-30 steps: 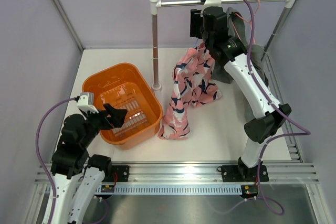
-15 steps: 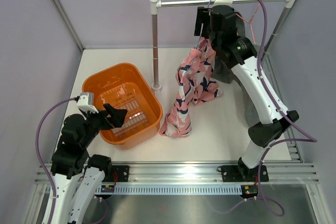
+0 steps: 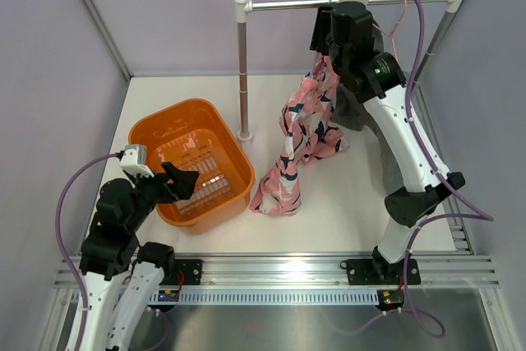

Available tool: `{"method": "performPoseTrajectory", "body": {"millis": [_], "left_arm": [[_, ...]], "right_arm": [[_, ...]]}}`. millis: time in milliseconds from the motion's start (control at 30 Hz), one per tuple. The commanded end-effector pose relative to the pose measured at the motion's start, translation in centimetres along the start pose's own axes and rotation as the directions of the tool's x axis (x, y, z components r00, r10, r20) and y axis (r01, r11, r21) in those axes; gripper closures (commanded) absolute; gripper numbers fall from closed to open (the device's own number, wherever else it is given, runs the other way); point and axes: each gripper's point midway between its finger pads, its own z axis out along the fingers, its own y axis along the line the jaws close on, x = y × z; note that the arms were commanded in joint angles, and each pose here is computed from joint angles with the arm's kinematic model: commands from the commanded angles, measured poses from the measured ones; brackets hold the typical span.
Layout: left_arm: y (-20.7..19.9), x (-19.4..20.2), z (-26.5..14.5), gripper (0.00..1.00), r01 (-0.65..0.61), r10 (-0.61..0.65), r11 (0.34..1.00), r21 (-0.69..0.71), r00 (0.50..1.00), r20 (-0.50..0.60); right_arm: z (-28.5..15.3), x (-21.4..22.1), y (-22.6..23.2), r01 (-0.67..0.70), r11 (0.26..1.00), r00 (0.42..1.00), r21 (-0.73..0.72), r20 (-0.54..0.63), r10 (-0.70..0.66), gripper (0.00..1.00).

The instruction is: Remove the shorts from the hanger

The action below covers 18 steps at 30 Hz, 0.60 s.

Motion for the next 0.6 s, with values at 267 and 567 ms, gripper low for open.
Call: {"method": "performPoseTrajectory", "body": {"millis": [267,567], "left_arm": [[-0.5,-1.1,-0.1,0.01,-0.001,0.001,1.000,0.019,0.999,0.045],[-0.6,-1.2,-0.2,0.01,-0.003,0.001,1.000,0.022,0.999,0.054]], "right_arm": [[1.3,1.3,1.0,-0.032,0.999,0.998,0.029,-0.046,0.034,0.50],[1.4,1.1,1.0,-0.030,0.999,0.999,0.039,-0.031,0.032,0.65]]}}
